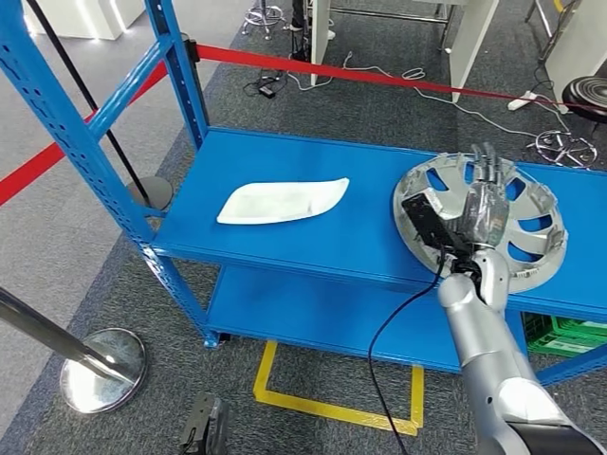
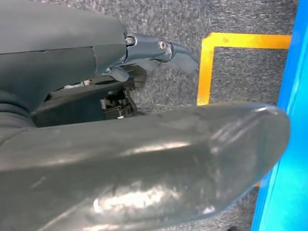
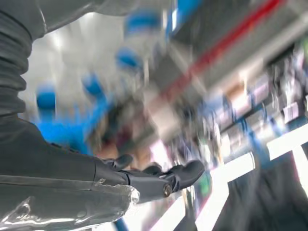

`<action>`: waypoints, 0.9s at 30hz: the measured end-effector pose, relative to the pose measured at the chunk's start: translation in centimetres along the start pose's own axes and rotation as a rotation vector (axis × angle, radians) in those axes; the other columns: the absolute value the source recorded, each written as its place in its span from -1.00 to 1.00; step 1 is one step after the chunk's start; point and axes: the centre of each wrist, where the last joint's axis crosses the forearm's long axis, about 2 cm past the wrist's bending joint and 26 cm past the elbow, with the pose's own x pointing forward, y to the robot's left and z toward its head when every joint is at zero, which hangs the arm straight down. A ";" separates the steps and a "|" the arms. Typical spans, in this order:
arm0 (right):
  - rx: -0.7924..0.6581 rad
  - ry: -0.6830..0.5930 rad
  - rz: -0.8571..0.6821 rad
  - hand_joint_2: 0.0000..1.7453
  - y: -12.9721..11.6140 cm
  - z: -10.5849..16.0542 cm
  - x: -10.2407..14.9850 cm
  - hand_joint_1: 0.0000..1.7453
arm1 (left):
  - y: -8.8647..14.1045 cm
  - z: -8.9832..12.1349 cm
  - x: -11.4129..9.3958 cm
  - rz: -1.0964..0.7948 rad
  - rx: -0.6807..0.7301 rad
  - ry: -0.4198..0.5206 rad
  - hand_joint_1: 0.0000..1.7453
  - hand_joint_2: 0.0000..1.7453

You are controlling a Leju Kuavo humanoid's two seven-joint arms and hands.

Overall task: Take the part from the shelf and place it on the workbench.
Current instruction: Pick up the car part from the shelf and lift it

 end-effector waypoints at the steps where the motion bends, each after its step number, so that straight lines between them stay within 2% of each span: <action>1: 0.048 0.008 -0.049 1.00 0.3 -0.1 0.4 -1.00 | 0.0 0.0 0.0 0.002 0.000 -0.003 -1.00 -1.00; 5: 0.172 0.013 -0.132 1.00 1.3 0.0 1.4 -1.00 | 0.2 0.0 0.0 0.008 0.002 -0.010 -1.00 -1.00; 13: 0.279 0.008 -0.116 1.00 2.1 -0.3 2.4 -1.00 | 0.5 0.1 -0.2 0.010 0.004 -0.013 -1.00 -1.00; 19: 0.387 0.081 -0.026 1.00 2.5 -0.9 3.2 -1.00 | 0.6 0.1 -0.2 0.012 0.008 -0.012 -1.00 -1.00; 27: 0.541 0.150 0.114 1.00 3.2 -0.5 2.8 -1.00 | 0.8 0.2 -0.2 0.015 0.009 -0.010 -1.00 -1.00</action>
